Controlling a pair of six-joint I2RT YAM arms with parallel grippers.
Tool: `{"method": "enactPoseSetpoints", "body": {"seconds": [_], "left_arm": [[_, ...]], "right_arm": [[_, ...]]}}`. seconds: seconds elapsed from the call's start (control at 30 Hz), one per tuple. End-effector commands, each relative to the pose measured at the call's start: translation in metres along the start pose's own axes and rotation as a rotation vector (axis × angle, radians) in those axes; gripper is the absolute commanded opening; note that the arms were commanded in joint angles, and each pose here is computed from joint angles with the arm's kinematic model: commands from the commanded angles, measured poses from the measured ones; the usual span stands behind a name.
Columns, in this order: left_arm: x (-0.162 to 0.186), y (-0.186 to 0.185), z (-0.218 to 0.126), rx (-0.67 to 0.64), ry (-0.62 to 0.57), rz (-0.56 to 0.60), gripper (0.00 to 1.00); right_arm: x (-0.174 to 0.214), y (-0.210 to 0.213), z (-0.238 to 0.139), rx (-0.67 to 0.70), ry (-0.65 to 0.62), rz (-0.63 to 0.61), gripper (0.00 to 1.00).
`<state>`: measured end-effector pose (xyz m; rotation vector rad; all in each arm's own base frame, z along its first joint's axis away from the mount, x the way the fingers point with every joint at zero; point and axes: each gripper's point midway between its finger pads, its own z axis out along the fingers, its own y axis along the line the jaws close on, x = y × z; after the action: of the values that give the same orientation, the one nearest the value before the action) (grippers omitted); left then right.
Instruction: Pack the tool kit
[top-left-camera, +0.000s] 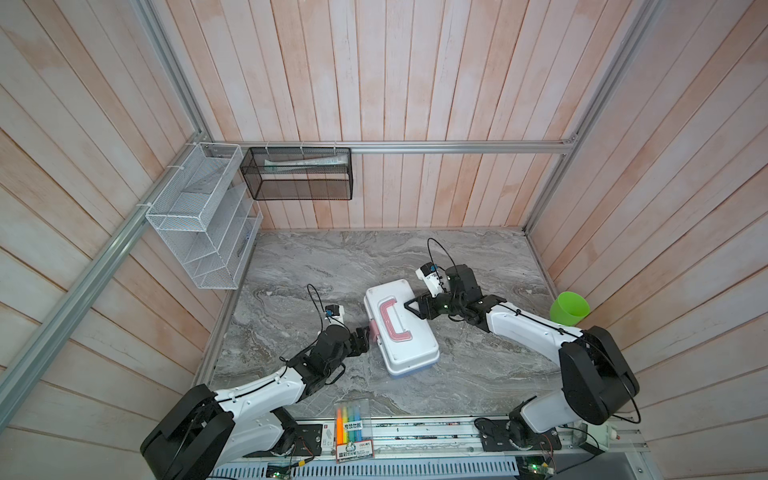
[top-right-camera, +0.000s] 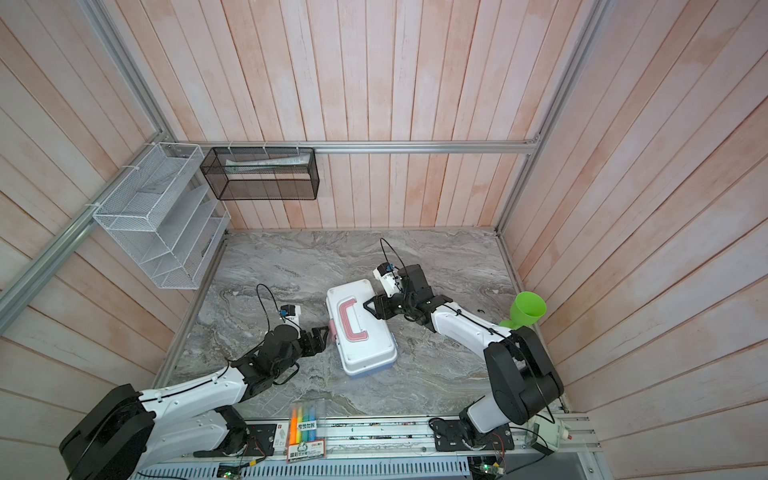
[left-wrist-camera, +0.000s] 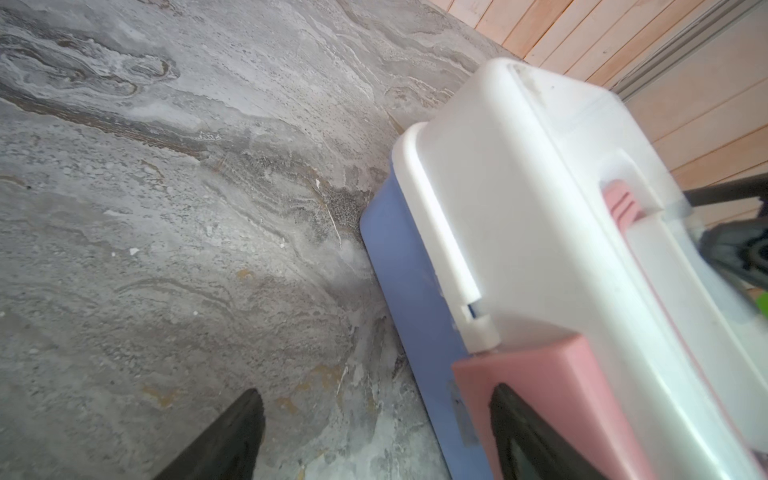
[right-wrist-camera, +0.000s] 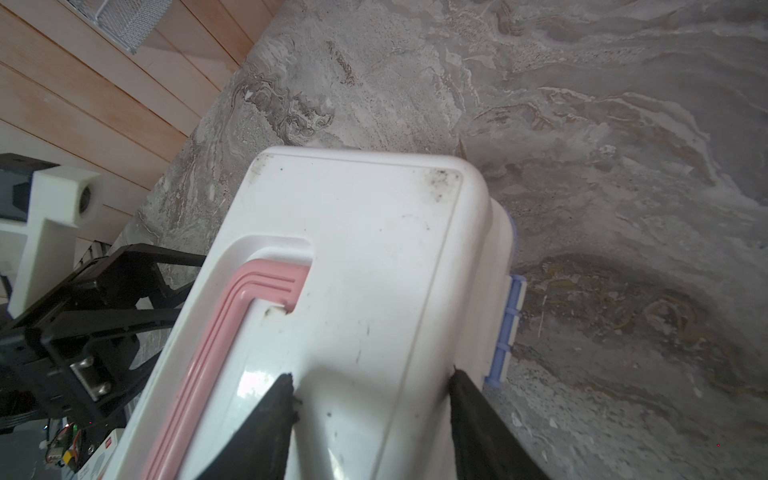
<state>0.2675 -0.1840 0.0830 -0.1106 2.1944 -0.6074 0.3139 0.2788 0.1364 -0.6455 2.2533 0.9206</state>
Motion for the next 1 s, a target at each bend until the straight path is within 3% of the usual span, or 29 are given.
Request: {"method": "enactPoseSetpoints", "body": {"seconds": [0.0,0.4,0.63,0.97], "left_arm": [[0.0,-0.007,-0.003,0.056,0.001,-0.031,0.86],[0.009,-0.009,-0.008,0.106,0.015,-0.089,0.82],[0.007,-0.011,-0.014,0.113,0.02,-0.051,0.81],[0.012,-0.015,-0.023,0.206,-0.013,-0.103,0.72]], "right_arm": [[0.028,0.004,0.009,-0.039,0.089,0.028,0.57],[0.029,0.002,0.009,-0.028,0.086,0.032,0.57],[0.035,0.001,0.011,-0.023,0.094,0.048,0.56],[0.042,-0.002,0.014,-0.017,0.112,0.058,0.56]]}}
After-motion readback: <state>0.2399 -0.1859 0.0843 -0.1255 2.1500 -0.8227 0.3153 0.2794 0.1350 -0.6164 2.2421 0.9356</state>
